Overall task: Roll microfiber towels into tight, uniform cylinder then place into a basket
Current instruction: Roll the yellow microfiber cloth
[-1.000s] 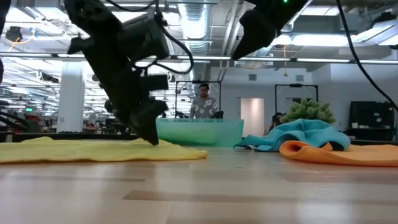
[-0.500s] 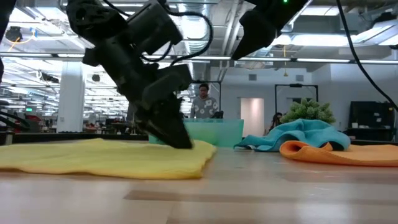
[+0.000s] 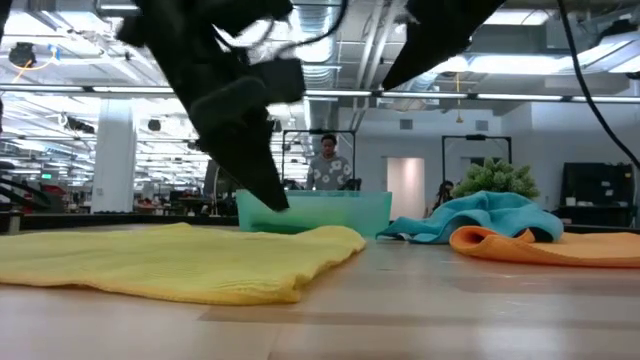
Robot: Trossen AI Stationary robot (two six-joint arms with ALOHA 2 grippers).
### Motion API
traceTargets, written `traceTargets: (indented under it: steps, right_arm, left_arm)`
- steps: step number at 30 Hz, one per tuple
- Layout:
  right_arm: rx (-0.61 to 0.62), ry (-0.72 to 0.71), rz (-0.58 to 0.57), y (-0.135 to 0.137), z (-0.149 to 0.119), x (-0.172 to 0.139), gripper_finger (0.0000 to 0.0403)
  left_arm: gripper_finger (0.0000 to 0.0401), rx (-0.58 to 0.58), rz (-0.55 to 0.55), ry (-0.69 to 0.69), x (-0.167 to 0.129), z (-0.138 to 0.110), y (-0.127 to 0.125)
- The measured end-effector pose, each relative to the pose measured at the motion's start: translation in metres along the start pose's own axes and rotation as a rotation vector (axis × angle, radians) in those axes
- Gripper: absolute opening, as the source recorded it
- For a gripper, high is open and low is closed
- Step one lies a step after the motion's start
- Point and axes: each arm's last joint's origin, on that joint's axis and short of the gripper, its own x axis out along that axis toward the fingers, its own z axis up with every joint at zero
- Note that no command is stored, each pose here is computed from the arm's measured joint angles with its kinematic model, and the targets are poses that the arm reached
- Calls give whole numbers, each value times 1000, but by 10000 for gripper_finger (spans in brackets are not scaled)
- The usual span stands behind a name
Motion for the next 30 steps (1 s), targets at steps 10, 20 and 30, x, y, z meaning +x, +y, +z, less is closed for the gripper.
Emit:
traceTargets:
  steps: [10,20,30]
  right_arm:
    - [-10,-122,175,39,-9,-26,133]
    - [73,-204,454,52,3,-35,139]
    - [-74,-238,559,96,-3,-1,141]
  left_arm:
    - [180,56,123,84,-69,-56,-44]
    - [180,155,29,77,-118,-124,-95]
    - [180,168,38,50,-122,-161,-94]
